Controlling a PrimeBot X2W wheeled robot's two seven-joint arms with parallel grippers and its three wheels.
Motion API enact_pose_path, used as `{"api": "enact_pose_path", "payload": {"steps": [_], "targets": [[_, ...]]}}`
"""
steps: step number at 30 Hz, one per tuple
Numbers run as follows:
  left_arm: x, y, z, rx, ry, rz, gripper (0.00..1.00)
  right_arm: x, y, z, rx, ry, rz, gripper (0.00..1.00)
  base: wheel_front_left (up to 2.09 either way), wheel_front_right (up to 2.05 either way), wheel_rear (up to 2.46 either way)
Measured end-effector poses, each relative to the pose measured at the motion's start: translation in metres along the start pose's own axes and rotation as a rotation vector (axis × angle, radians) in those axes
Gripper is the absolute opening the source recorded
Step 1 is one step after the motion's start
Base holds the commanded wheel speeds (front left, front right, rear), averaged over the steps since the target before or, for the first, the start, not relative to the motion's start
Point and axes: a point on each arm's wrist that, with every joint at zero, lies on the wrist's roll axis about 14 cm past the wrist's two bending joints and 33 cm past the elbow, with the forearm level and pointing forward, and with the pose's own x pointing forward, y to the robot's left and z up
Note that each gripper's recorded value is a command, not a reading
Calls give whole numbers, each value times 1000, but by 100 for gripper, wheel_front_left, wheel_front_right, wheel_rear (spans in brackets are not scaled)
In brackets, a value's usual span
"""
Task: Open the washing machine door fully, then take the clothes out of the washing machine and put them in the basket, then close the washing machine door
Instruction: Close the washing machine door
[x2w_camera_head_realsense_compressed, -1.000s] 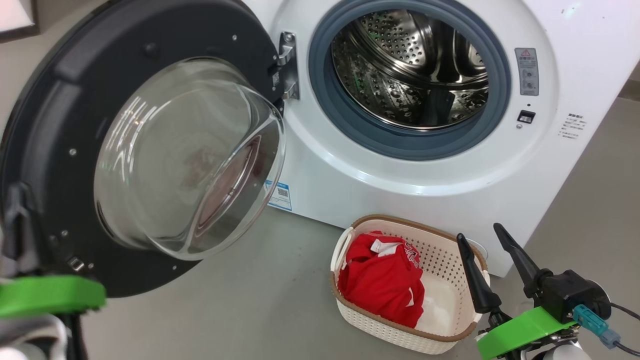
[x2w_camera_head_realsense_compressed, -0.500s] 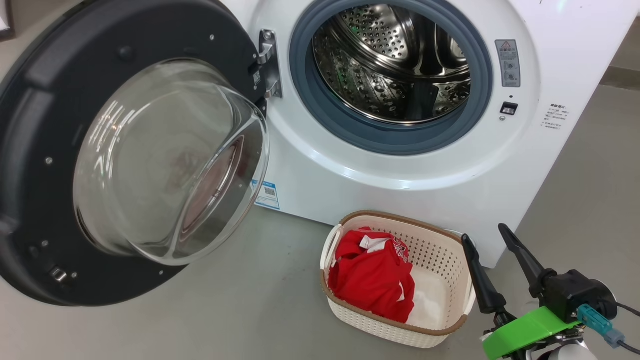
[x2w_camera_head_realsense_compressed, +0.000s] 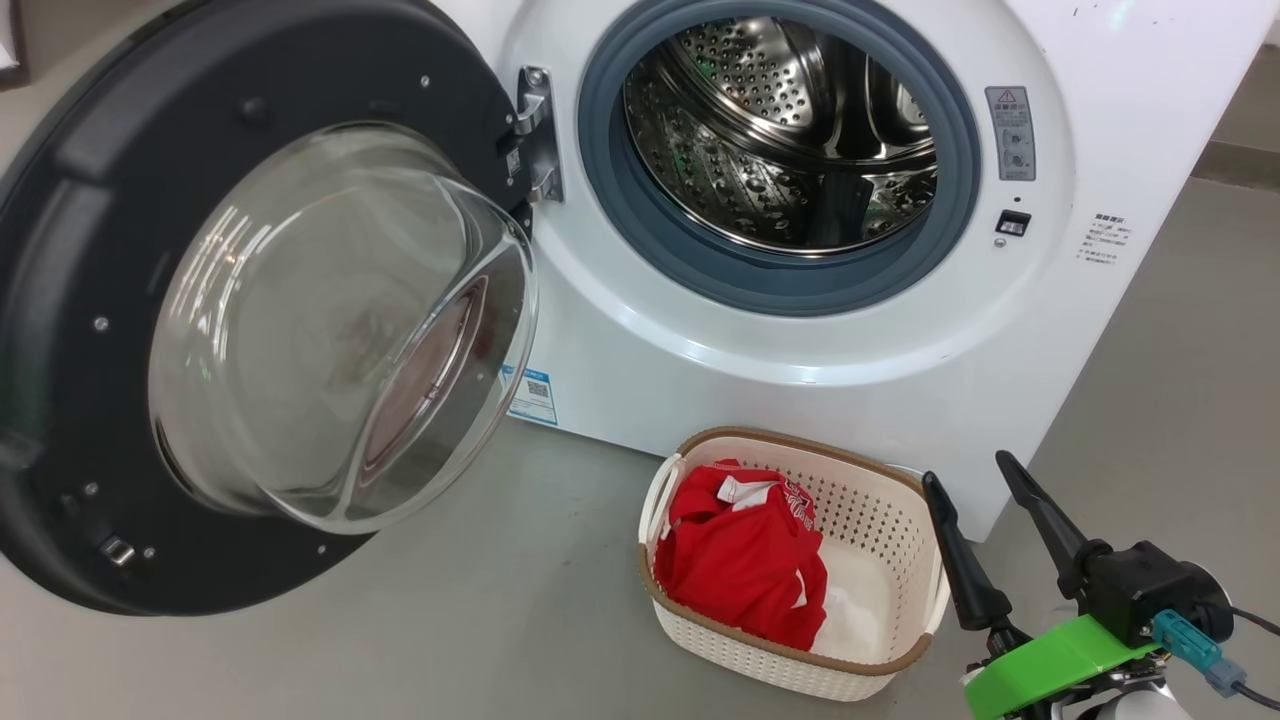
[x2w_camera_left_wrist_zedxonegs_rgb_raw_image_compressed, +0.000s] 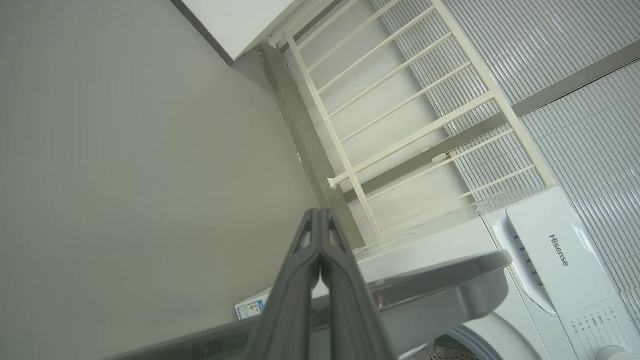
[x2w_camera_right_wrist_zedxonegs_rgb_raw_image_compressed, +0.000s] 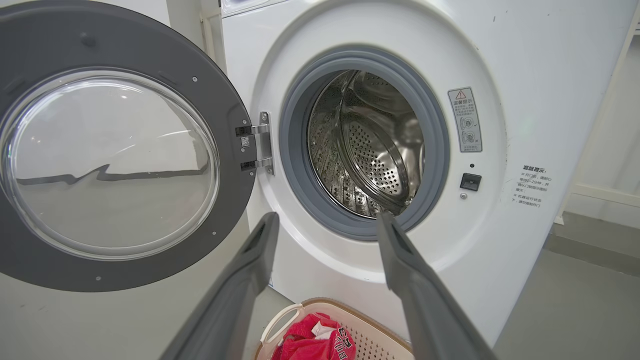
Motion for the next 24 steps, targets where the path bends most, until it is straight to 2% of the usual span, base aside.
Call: {"api": "enact_pose_path", "payload": {"steps": [7, 24], "targets": [[4, 8, -25, -54, 156, 27, 0, -2, 0, -2, -2, 7, 0, 100, 0, 0, 0], [-1, -8, -56, -202, 382, -72, 0, -3, -6, -8, -9, 26, -3, 100, 0, 0, 0]]}}
